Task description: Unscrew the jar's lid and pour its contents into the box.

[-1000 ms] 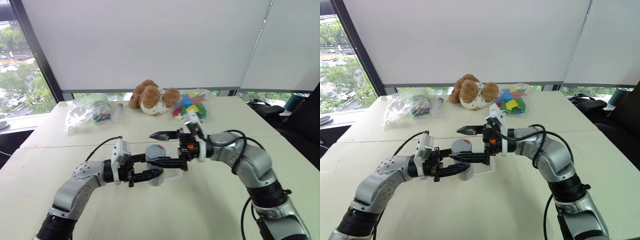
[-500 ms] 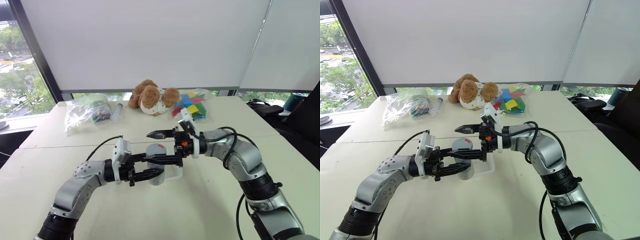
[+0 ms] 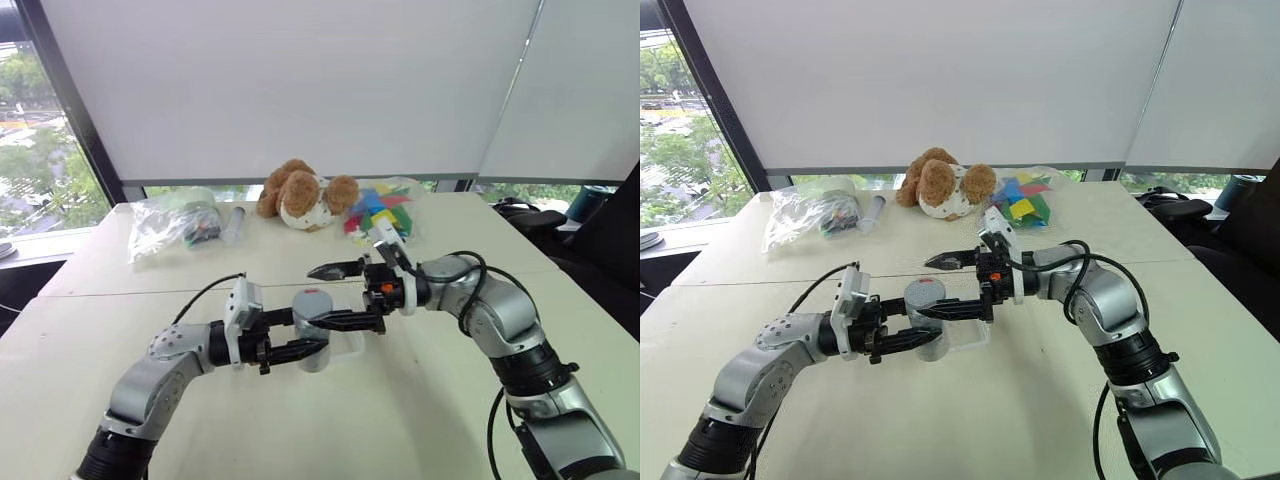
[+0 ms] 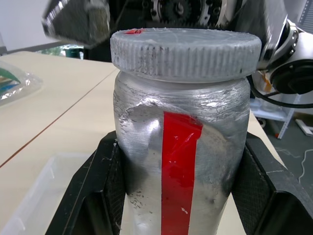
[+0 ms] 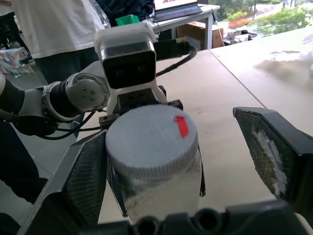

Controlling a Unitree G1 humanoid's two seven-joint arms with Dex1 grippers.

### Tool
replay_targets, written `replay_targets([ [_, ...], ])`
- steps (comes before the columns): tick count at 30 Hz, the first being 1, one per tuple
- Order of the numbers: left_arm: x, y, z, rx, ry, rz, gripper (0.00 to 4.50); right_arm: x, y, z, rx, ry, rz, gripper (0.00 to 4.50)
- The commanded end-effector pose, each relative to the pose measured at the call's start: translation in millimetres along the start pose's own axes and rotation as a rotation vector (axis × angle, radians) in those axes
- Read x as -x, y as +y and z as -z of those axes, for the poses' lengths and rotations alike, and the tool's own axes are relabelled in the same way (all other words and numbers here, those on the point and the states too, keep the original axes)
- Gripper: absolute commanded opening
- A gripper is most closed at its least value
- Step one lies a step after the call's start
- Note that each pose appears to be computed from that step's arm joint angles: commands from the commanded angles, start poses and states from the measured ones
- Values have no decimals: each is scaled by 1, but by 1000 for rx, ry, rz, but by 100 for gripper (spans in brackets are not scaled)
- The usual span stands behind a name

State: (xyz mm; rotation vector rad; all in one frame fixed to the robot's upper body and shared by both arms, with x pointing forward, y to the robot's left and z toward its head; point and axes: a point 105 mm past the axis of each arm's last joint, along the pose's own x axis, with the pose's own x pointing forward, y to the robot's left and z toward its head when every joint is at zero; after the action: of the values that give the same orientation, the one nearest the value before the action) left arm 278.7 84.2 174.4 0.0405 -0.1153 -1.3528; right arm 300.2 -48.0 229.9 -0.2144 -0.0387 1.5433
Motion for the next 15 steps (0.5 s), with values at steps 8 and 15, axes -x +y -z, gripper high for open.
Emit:
replay_targets([
  [8, 1, -10, -15, -53, -36, 59, 224, 26, 11, -25, 2, -87, -24, 443],
  [15, -2, -12, -13, -46, -36, 65, 224, -14, 12, -29, 12, -62, -24, 443],
])
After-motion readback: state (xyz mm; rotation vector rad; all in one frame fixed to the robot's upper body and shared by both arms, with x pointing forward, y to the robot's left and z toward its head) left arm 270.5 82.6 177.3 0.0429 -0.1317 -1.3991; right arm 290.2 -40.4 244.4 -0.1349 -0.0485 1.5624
